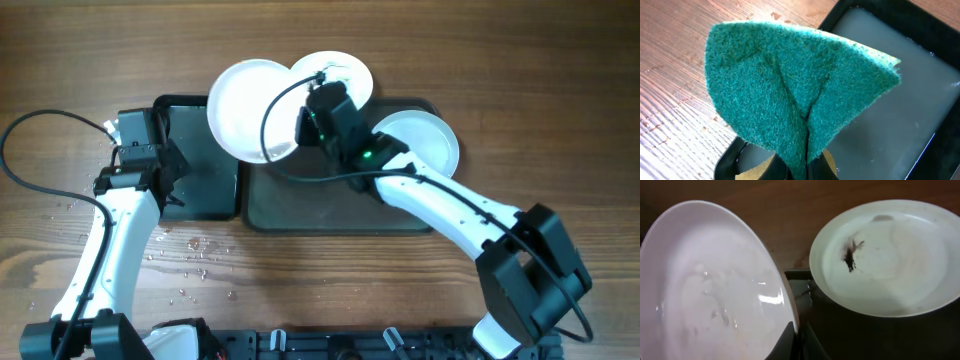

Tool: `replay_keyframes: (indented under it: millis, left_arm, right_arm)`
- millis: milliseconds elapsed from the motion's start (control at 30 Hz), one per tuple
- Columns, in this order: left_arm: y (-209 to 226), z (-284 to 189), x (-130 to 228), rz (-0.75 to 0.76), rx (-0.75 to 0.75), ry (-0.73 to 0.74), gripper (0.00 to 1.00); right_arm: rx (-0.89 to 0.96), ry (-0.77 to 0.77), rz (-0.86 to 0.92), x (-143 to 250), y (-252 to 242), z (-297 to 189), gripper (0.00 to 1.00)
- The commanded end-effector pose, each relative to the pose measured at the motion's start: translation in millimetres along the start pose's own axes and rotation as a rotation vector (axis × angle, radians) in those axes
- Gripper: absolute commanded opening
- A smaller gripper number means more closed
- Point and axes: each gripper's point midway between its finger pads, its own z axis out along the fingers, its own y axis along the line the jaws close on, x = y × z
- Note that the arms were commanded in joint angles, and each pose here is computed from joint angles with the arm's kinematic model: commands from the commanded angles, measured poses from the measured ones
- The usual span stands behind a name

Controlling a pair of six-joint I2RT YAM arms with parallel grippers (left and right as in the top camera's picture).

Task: Clean dirty plates on tray and stack at the side
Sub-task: 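Lift the cleaned plate with the right gripper and swing it rightward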

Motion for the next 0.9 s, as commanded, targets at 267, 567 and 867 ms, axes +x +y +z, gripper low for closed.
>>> replay_keyframes:
  millis: [267,567,867]
  left_arm:
    - [4,-19,-9,-0.035,0.018,-0.051,0.04]
    - [4,-19,-9,-0.036,0.018,-0.051,0.04]
    - [4,-19,-9,-0.035,0.018,-0.051,0.04]
  right_arm:
    - [0.091,-0.193,-0.215,-15,51,32,0.04]
    - [0.266,-0.514,-0.804,-71,111,7,0.04]
    - [0.291,-0.771,-1.088,-83,185,-51,0.04]
